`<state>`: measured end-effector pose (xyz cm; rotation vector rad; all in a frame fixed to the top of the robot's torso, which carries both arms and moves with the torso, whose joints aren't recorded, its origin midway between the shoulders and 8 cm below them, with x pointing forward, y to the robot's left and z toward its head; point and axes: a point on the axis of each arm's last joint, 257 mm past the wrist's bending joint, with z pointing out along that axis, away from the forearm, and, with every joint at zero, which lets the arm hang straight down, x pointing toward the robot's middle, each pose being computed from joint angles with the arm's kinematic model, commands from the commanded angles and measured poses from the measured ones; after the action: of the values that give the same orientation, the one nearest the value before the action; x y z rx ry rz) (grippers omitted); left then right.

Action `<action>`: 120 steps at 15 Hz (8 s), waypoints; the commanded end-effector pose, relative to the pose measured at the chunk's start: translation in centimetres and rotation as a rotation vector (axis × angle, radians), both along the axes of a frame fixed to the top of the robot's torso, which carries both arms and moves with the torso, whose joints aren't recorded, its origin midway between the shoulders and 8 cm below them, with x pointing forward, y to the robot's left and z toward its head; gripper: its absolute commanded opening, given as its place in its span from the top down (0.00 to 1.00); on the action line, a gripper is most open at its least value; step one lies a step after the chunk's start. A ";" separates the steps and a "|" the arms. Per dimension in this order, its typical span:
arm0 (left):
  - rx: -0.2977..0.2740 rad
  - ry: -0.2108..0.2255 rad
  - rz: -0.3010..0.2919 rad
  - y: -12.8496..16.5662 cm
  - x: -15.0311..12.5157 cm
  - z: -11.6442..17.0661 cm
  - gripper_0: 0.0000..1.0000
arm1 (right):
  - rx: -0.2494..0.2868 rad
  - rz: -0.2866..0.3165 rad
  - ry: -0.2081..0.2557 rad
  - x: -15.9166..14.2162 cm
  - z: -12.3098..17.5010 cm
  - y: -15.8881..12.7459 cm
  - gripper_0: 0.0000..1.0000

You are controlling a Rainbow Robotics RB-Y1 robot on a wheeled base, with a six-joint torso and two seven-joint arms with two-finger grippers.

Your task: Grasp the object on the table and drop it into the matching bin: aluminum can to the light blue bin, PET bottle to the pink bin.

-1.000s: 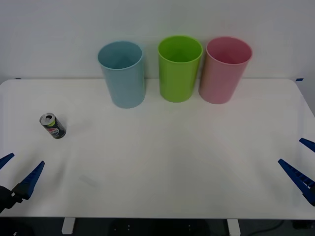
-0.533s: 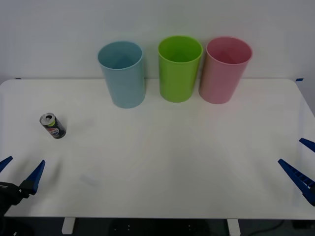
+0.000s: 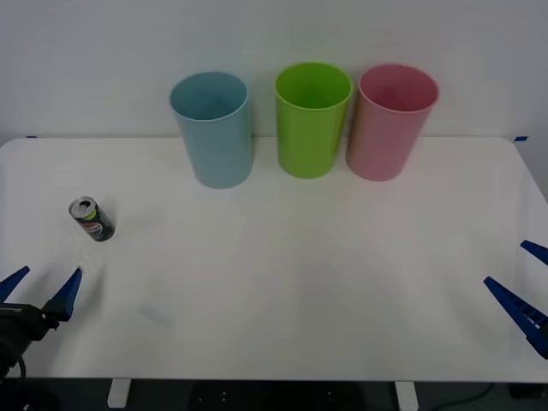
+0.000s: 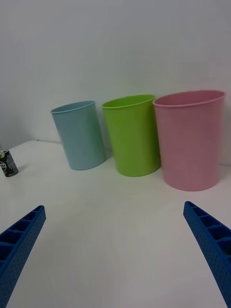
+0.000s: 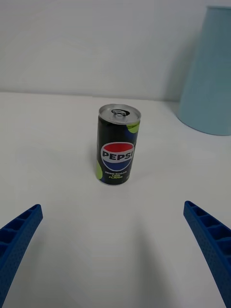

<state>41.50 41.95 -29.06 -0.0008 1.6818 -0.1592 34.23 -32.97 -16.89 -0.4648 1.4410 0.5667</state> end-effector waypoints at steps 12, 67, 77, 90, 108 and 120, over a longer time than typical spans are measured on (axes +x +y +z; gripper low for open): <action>0.009 0.007 0.031 -0.3 7.8 -1.2 0.00 | 0.000 0.000 0.000 0.0 0.0 0.0 0.00; -0.010 -0.218 -0.064 -7.2 10.5 10.1 1.00 | 0.000 0.000 0.000 0.0 0.0 0.0 0.00; -0.139 -0.366 -0.266 -12.5 9.4 20.4 1.00 | 0.000 0.000 0.000 0.0 0.0 0.0 0.00; -0.138 -0.394 -0.372 -20.2 16.6 26.8 1.00 | 0.000 0.000 0.000 0.0 0.0 0.0 0.00; 0.025 -0.276 -0.383 -26.4 29.5 27.6 1.00 | 0.000 0.000 0.000 0.0 0.0 0.0 0.00; 0.020 -0.281 -0.359 -27.2 29.7 27.5 0.00 | 0.000 0.000 0.000 0.0 0.0 0.0 0.00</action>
<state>71.23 14.70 -1.58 0.3284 1.3906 -0.3946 34.23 -32.97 -16.89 -0.4649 1.4410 0.5667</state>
